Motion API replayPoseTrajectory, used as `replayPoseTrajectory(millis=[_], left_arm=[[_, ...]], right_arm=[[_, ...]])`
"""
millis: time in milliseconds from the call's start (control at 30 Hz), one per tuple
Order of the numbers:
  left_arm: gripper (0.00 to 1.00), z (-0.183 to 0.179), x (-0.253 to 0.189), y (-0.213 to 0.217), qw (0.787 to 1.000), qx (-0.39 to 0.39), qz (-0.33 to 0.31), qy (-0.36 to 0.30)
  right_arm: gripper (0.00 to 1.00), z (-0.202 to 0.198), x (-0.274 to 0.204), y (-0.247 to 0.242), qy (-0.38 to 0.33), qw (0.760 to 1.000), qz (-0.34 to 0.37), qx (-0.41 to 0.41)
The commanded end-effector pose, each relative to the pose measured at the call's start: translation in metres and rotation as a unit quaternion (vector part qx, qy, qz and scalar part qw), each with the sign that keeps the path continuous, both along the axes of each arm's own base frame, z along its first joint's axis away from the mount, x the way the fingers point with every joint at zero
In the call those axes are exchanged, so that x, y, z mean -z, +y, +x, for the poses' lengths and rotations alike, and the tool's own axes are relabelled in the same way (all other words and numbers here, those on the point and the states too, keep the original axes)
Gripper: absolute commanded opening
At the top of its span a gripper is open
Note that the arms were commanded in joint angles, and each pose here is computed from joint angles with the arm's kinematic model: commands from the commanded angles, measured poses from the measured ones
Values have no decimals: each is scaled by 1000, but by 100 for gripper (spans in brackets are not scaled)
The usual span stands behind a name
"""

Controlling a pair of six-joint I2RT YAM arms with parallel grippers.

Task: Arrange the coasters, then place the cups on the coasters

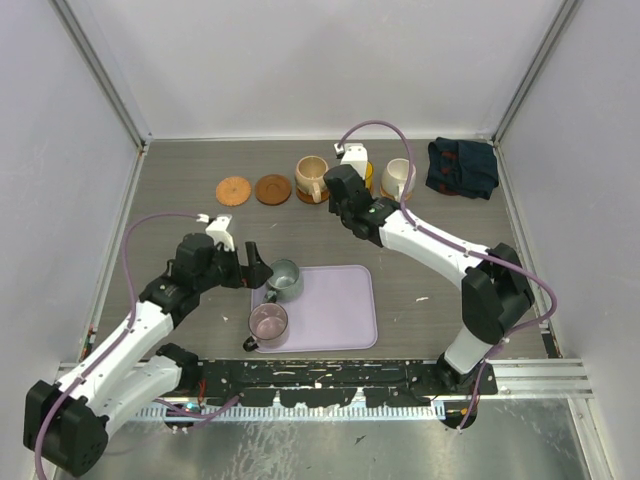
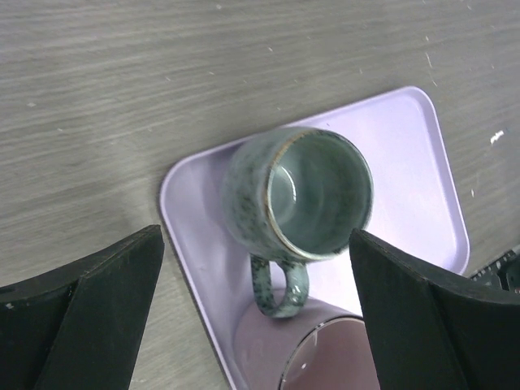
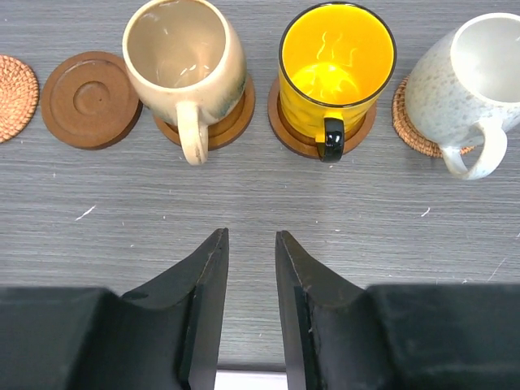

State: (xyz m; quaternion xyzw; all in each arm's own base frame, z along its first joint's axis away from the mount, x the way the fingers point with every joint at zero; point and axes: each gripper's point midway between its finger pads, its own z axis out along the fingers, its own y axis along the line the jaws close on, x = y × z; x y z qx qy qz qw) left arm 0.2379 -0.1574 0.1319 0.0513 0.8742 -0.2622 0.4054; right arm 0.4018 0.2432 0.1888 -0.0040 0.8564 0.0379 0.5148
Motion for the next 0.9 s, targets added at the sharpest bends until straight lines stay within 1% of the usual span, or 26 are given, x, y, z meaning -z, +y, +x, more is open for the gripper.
replayPoseTrajectory(millis=[0, 167, 367, 533, 633, 700, 733, 800, 833, 867], left_arm=[[98, -21, -6, -19, 998, 42, -33, 13], [98, -39, 0, -24, 997, 62, -11, 35], [98, -52, 15, -28, 995, 72, 7, 64], [100, -53, 27, -32, 994, 77, 25, 78], [96, -48, 30, -31, 994, 71, 33, 75], [90, -44, 32, -31, 995, 65, 35, 70], [84, -43, 33, -31, 995, 63, 35, 67], [65, -38, 35, -31, 996, 60, 37, 59], [59, -36, 35, -32, 996, 59, 38, 56], [55, -34, 35, -32, 996, 59, 39, 53]], right_arm=[[35, 9, -19, 15, -22, 999, 30, -14], [38, 14, -13, 27, -12, 999, 32, -31], [39, 19, -11, 36, -8, 999, 35, -41], [39, 22, -9, 41, -6, 998, 33, -47], [39, 22, -8, 42, -4, 998, 34, -49], [39, 21, -8, 41, -4, 998, 34, -49], [39, 21, -8, 41, -4, 998, 34, -50], [39, 20, -8, 40, -4, 998, 34, -49], [39, 19, -7, 39, -4, 998, 35, -49], [39, 18, -7, 40, -3, 998, 35, -50]])
